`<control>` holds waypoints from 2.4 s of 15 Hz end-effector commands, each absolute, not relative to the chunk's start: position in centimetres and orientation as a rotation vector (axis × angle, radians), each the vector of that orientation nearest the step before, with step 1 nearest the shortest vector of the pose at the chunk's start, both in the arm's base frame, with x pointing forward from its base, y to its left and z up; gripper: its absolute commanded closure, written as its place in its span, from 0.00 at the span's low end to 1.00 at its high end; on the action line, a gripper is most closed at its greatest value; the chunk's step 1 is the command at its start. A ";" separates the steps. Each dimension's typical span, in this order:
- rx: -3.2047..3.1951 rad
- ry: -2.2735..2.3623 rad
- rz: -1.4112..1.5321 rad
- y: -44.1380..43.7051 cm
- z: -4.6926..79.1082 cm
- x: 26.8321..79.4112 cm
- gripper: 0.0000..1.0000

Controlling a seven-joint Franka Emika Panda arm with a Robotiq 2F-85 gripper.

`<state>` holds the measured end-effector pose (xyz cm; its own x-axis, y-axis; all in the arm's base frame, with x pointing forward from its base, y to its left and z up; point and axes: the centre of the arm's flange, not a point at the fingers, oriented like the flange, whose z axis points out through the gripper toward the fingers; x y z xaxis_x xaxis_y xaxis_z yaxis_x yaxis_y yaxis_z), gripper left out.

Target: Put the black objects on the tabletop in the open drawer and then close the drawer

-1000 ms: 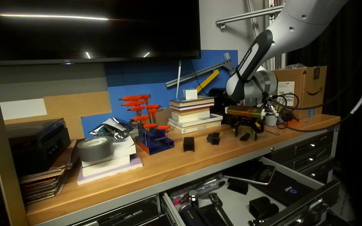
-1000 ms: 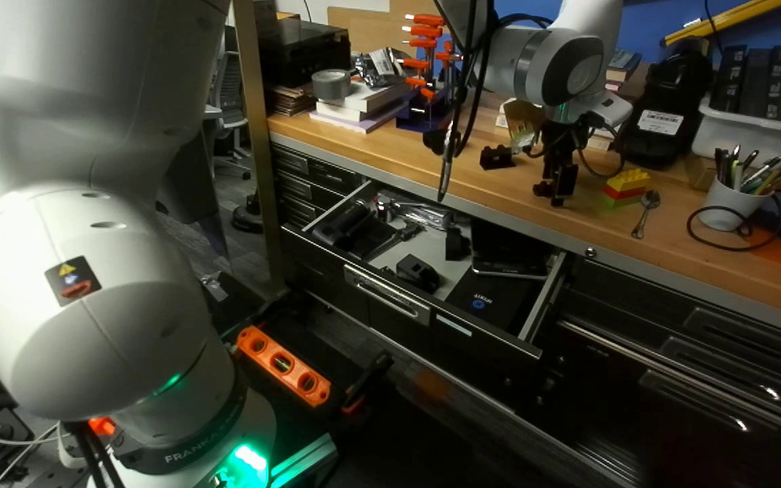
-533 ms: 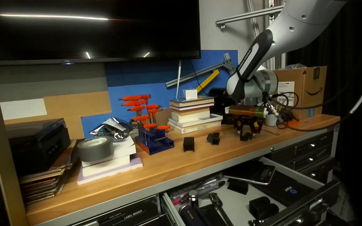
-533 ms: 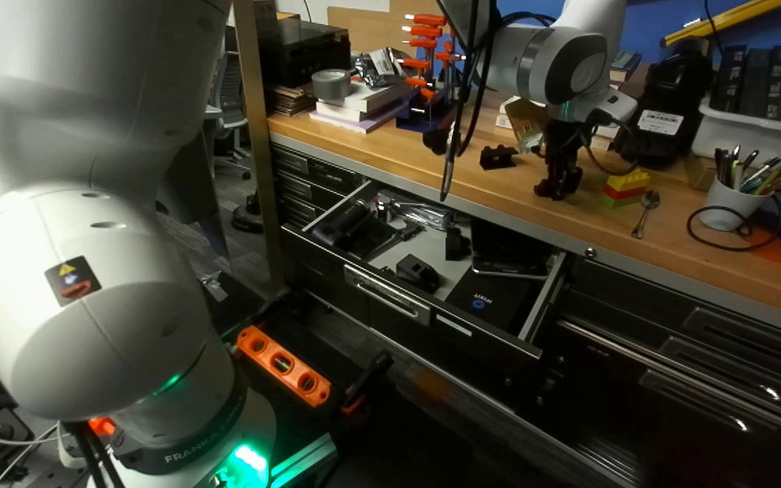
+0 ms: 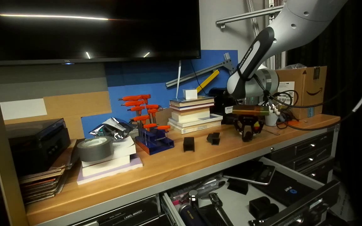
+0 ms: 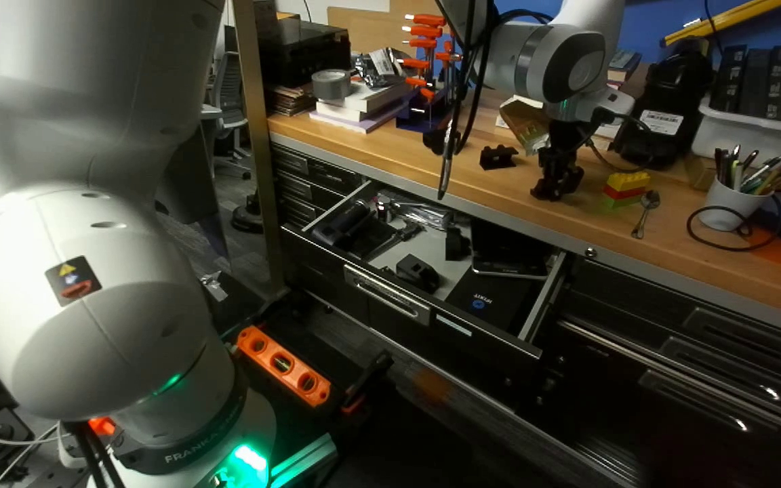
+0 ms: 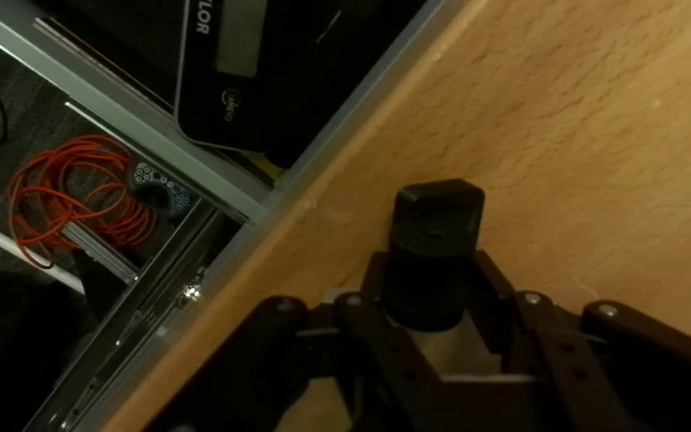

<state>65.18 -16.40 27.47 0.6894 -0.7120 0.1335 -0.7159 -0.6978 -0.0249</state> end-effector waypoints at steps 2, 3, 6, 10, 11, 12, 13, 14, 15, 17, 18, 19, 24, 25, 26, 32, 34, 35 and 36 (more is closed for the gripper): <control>2.985 -0.962 0.052 -14.9 27.3 58.4 0.78; 3.008 -0.911 0.033 -14.5 27.3 57.2 0.78; 3.066 -0.757 -0.021 -12.4 27.0 53.6 0.78; 3.120 -0.590 -0.158 -8.5 24.3 49.2 0.78; 3.134 -0.549 -0.192 -7.5 23.6 48.4 0.78; 3.144 -0.514 -0.223 -6.5 23.0 47.8 0.78; 3.151 -0.489 -0.245 -5.4 22.4 47.4 0.78; 3.160 -0.464 -0.265 -4.4 21.9 47.1 0.78; 3.174 -0.438 -0.268 -3.3 21.4 46.8 0.78; 3.201 -0.404 -0.239 -1.6 20.5 46.5 0.78; 3.218 -0.391 -0.218 -1.0 20.3 46.4 0.78; 3.237 -0.383 -0.189 -0.6 20.1 46.2 0.78; 3.284 -0.352 0.029 -0.7 19.4 45.7 0.78; 3.282 -0.353 0.079 -1.0 19.3 45.7 0.78; 3.279 -0.354 0.123 -1.3 19.2 45.9 0.78; 3.247 -0.366 0.324 -2.7 18.8 48.4 0.78; 3.243 -0.374 0.327 -3.2 17.9 48.7 0.78; 3.239 -0.379 0.324 -3.4 17.5 48.8 0.78; 3.234 -0.381 0.325 -3.7 17.1 48.8 0.79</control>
